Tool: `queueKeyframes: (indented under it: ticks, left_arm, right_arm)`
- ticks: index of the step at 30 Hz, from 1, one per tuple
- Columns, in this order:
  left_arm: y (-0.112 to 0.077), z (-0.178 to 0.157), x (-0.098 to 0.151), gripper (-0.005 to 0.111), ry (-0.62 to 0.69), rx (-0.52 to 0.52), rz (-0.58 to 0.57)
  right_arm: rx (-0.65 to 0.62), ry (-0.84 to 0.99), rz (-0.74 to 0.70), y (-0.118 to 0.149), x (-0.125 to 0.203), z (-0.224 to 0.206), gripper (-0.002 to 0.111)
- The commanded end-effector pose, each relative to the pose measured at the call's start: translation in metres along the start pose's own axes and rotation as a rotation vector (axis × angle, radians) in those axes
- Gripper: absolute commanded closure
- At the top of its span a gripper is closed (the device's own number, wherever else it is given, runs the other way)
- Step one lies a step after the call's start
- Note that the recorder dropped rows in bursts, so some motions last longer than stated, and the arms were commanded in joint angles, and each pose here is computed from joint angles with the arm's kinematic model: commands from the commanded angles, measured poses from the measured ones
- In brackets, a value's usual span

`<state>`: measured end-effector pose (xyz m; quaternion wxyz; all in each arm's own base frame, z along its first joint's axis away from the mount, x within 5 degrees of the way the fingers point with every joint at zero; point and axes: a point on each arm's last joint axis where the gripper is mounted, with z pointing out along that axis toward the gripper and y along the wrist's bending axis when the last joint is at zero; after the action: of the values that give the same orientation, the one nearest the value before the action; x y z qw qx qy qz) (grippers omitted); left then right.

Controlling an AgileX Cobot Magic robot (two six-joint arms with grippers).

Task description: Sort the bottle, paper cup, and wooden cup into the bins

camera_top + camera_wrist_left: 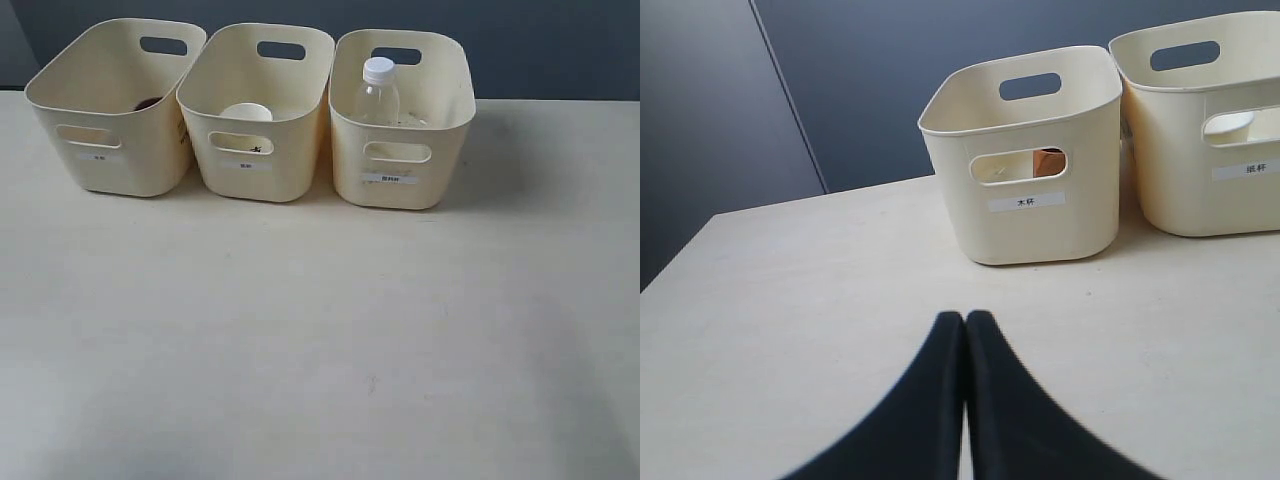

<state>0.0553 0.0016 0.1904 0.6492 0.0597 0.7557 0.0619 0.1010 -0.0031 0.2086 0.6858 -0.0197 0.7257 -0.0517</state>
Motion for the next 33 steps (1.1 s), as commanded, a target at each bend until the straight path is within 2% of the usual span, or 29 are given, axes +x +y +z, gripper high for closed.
queueKeyframes:
  ticks: [1,5,10,13,18,24,33]
  left_arm:
    - [0.0,0.0,-0.002,0.107,-0.006,0.001,-0.004]
    - [0.0,0.0,-0.002,0.107,-0.006,0.001,-0.004]
    - [0.0,0.0,-0.002,0.107,-0.006,0.001,-0.004]
    - [0.0,0.0,-0.002,0.107,-0.006,0.001,-0.004]
    - [0.0,0.0,-0.002,0.107,-0.006,0.001,-0.004]
    - [0.0,0.0,-0.002,0.107,-0.006,0.001,-0.004]
    - [0.0,0.0,-0.002,0.107,-0.006,0.001,-0.004]
  right_arm:
    - [0.007,0.018,-0.042,-0.002,0.004,-0.013,0.109]
    - [0.02,-0.005,-0.028,-0.003,0.005,-0.029,0.109]
    - [-0.025,-0.044,-0.022,0.002,0.007,-0.044,0.109]
    - [-0.059,-0.011,0.073,0.005,0.009,-0.044,0.109]
    - [-0.081,0.003,0.15,0.007,0.01,-0.045,0.109]
    - [-0.071,-0.001,0.098,0.006,0.01,-0.044,0.109]
    - [-0.051,0.022,0.101,0.005,0.012,-0.044,0.109]
